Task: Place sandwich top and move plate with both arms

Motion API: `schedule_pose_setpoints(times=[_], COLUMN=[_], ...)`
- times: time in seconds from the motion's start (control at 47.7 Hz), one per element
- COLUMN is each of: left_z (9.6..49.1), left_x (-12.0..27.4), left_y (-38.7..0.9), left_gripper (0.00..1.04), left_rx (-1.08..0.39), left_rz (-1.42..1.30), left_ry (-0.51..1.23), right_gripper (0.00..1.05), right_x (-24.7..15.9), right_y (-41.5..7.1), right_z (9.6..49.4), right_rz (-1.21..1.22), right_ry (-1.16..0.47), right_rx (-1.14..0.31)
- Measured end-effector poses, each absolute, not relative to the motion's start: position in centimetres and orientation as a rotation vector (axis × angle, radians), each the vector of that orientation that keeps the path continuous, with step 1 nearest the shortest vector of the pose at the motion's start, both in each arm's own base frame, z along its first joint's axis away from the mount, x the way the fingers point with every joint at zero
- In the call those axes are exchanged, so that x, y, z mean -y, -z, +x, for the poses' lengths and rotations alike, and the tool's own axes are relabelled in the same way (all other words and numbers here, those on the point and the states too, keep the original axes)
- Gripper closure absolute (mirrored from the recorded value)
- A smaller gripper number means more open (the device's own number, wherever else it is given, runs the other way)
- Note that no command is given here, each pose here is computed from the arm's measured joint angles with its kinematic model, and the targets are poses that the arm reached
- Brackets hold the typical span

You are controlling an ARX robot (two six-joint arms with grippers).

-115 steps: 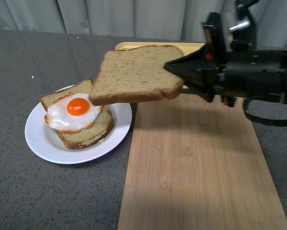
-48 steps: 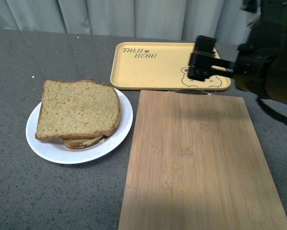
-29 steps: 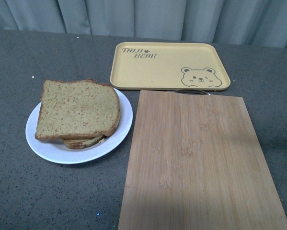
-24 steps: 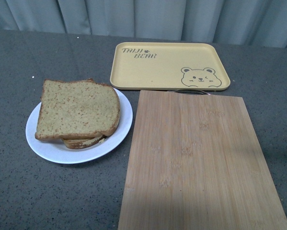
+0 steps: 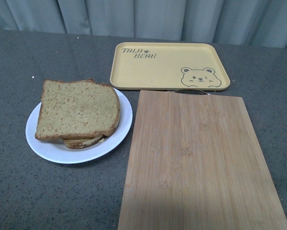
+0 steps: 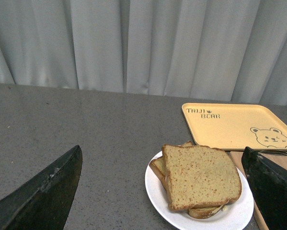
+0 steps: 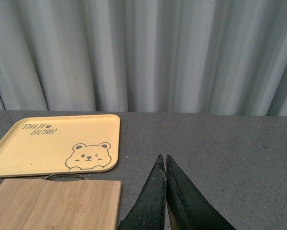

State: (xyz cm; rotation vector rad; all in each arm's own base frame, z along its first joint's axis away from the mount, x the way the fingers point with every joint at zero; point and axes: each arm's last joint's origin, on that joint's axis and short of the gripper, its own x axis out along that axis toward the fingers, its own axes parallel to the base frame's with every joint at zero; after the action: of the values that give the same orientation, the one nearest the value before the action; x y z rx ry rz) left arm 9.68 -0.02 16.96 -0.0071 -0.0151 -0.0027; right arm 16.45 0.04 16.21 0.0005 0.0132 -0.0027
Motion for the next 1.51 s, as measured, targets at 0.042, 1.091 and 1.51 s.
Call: schedule_pose_setpoints(times=[0.042,1.091,1.51], left_z=[9.7,9.7,9.7], left_x=[0.0,0.0,0.0], left_y=[-17.0,-17.0,-17.0], left_gripper=[0.07,0.07,0.07], left_rx=[0.015,0.015,0.015], left_rz=[-0.007,-0.007,-0.007], left_ry=[0.003,0.003,0.003], right_gripper=[1.04,1.04,1.04], right_x=[0.0,0.0,0.0], right_y=[-16.2,-16.8,-16.8], right_z=[16.2,11.9,11.1], right_rz=[0.001,0.000,0.000], right_ry=[0.002,-0.002,-0.002], right_rx=[-0.014,0.007,0.008])
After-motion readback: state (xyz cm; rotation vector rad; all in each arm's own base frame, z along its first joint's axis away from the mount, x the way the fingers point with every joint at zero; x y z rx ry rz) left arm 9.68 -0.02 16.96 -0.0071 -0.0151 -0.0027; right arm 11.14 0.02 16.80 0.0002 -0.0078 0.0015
